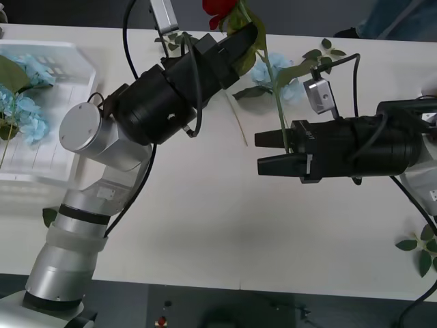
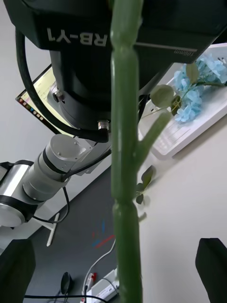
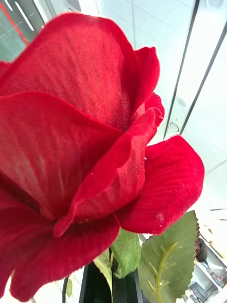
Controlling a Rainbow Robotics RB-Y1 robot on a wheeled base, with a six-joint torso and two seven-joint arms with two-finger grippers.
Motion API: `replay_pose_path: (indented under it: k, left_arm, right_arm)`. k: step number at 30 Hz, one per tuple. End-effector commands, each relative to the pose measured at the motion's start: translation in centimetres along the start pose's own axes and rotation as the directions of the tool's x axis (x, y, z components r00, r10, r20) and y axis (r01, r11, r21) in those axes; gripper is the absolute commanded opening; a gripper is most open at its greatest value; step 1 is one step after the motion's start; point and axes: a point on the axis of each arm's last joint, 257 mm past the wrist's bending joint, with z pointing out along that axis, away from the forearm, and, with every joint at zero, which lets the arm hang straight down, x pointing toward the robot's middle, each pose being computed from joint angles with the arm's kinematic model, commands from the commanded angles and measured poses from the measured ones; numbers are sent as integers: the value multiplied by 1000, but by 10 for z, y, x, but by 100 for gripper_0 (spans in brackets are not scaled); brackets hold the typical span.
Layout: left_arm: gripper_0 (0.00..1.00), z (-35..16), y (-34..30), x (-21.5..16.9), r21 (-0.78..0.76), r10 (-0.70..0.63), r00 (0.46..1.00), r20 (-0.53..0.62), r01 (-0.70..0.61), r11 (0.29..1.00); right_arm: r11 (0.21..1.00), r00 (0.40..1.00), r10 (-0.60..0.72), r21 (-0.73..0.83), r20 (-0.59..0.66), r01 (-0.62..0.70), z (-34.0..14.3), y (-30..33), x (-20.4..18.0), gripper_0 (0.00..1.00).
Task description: Put the red flowers into the right box and the blue flowers into the left box
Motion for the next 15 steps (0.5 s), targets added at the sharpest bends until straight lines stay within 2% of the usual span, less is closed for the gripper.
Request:
replay_pose_path:
  k: [1, 2, 3, 14, 15]
  left_arm:
    - [0, 13, -15, -5, 37, 51, 999, -2, -51, 998]
    - [0, 13, -15, -5, 37, 51, 999, -2, -51, 998]
    - [0, 13, -15, -3, 38, 48, 999, -4, -48, 998]
    - [0, 11, -12, -3, 31, 54, 999, -10, -53, 998]
    - [7, 11, -11, -3, 28, 57, 998, -10, -57, 998]
  right_arm:
    - [996, 996, -86, -13, 23, 86, 13, 7, -19, 14]
    - [996, 996, -83, -12, 24, 83, 15, 7, -19, 2]
    - [997, 996, -82, -10, 30, 82, 18, 6, -20, 1]
    - [997, 996, -82, -2, 45, 82, 19, 4, -23, 0]
    - [997, 996, -82, -1, 46, 82, 19, 4, -24, 0]
